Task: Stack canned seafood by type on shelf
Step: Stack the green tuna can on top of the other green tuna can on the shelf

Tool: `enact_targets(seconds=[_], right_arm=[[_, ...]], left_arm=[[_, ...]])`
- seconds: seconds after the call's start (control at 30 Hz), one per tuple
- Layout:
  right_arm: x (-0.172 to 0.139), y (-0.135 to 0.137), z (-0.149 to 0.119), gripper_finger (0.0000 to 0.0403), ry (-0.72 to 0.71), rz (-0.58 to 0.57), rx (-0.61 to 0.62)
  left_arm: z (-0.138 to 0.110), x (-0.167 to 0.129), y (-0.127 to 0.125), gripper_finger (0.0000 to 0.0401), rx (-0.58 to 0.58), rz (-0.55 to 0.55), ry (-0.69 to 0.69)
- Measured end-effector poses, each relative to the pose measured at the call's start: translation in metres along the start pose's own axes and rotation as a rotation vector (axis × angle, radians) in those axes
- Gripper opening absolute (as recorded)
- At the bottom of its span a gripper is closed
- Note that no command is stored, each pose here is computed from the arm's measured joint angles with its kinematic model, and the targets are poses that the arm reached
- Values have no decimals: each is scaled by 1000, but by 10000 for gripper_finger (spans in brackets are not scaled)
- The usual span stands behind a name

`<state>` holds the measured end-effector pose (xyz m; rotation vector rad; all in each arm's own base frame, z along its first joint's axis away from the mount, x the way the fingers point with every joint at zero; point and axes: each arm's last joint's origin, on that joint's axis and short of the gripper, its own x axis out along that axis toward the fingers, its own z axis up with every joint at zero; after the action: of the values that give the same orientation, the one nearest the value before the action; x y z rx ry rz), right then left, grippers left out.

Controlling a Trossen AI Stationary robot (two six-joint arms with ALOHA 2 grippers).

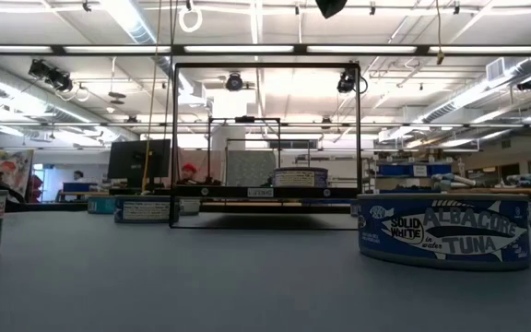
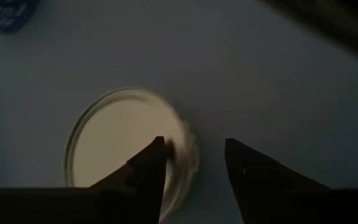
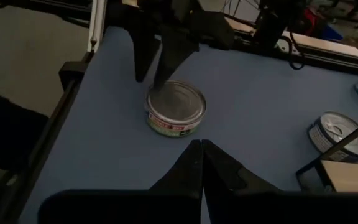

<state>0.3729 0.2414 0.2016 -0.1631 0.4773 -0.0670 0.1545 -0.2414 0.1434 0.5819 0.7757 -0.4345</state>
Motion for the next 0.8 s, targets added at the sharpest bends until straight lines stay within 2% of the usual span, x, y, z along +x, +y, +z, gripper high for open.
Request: enact_targets(seconds=[0.13,0.23,0.33,0.53,0.8], right_arm=[[0,0,2,13,-18,0,10],[0,0,2,12,-21,0,9],[0,0,2,12,-20,0,5],[0,0,2,12,-20,2,-2],[1,0,3,31,-21,13,-23]], left_arm=[[-4,6,-1,164,37,89,43],[-5,9,-1,146,46,122,53],[-5,10,2,110,38,134,57],[-3,13,9,13,11,140,58],[18,10,16,2,4,98,76]])
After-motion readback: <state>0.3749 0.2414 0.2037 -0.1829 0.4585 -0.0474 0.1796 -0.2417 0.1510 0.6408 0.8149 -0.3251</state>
